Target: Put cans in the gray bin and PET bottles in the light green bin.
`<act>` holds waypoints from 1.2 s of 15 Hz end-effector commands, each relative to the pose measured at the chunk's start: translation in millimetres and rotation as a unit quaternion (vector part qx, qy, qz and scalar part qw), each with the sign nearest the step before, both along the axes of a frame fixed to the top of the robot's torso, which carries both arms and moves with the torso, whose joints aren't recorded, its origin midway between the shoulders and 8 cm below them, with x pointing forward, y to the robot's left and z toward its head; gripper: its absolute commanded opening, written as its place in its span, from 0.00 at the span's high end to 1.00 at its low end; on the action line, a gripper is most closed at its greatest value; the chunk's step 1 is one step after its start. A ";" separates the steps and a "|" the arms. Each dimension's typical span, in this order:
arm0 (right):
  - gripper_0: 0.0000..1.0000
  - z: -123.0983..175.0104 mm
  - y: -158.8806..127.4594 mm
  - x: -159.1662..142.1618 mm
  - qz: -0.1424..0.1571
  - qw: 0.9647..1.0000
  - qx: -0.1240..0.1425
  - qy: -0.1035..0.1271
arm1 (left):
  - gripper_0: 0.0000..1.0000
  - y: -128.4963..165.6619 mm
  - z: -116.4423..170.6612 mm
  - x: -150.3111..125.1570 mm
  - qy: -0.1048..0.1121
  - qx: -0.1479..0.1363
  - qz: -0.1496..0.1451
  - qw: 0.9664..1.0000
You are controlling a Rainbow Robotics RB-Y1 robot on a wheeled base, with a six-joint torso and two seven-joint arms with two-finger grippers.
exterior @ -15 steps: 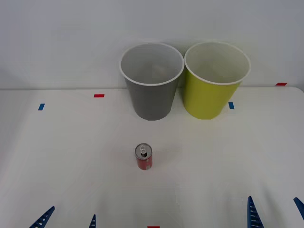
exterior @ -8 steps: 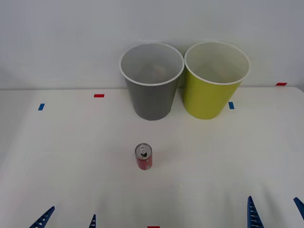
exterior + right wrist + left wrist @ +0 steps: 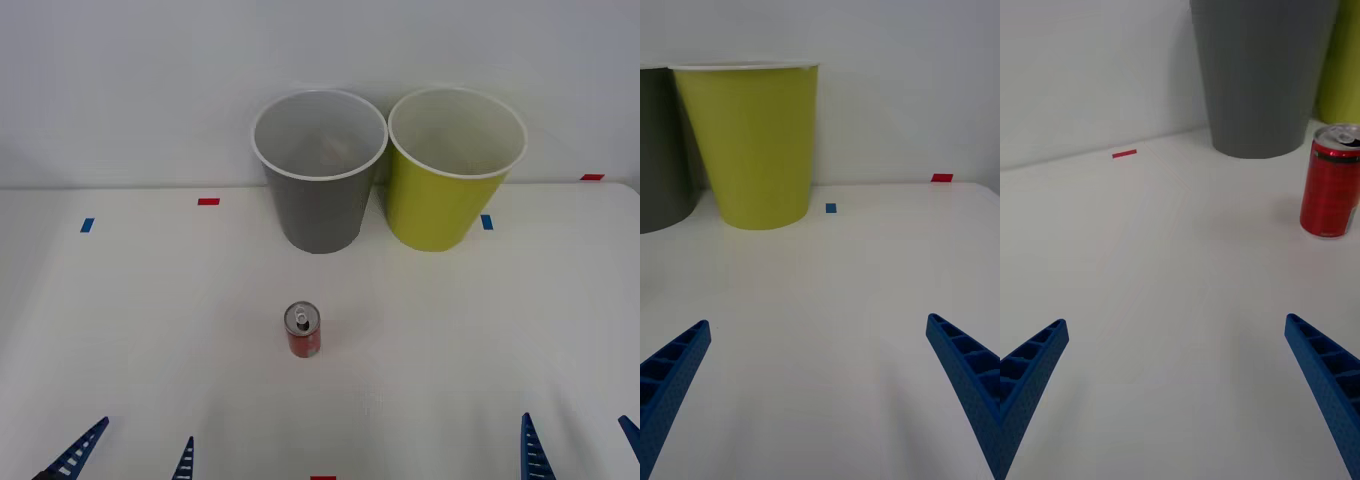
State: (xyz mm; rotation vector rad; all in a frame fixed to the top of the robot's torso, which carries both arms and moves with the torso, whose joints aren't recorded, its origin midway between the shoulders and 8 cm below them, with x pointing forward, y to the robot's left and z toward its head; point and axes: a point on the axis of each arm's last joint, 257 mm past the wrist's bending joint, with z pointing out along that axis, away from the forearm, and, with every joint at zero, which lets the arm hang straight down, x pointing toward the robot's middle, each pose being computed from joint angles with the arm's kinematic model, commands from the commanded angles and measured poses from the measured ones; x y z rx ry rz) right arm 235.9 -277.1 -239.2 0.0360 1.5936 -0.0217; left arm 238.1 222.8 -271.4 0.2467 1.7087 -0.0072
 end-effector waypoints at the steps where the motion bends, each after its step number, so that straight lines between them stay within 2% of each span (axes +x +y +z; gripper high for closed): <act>1: 0.00 0.0 0.0 0.0 0.000 1.000 0.000 0.000 | 0.00 -15.3 0.8 20.8 -0.006 0.011 -0.055 0.998; 3: 0.00 0.0 0.0 0.0 0.000 1.000 0.000 0.000 | 0.00 -28.4 -5.1 29.1 -0.009 0.018 -0.097 0.995; 5: 0.00 0.0 0.0 0.0 0.000 1.000 0.000 0.000 | 0.00 -43.2 -8.0 37.5 -0.013 0.024 -0.142 0.989; 7: 0.00 0.0 0.0 0.0 0.000 1.000 0.000 0.000 | 0.00 -53.9 -12.2 46.3 -0.016 0.025 -0.169 0.985; 9: 0.00 0.0 0.0 0.0 0.000 1.000 0.000 0.000 | 0.00 -66.5 -19.0 66.1 -0.025 0.033 -0.201 0.979; 10: 0.00 0.0 0.0 0.0 0.000 1.000 0.000 0.000 | 0.00 -70.4 -19.8 73.5 -0.027 0.032 -0.209 0.977; 12: 0.00 0.0 0.0 0.0 0.000 1.000 0.000 0.000 | 0.00 -82.1 -16.2 87.5 -0.026 0.000 -0.220 0.975; 18: 0.00 0.0 0.0 0.0 0.000 1.000 0.000 0.000 | 0.00 -117.1 -23.5 106.7 -0.031 0.002 -0.265 0.964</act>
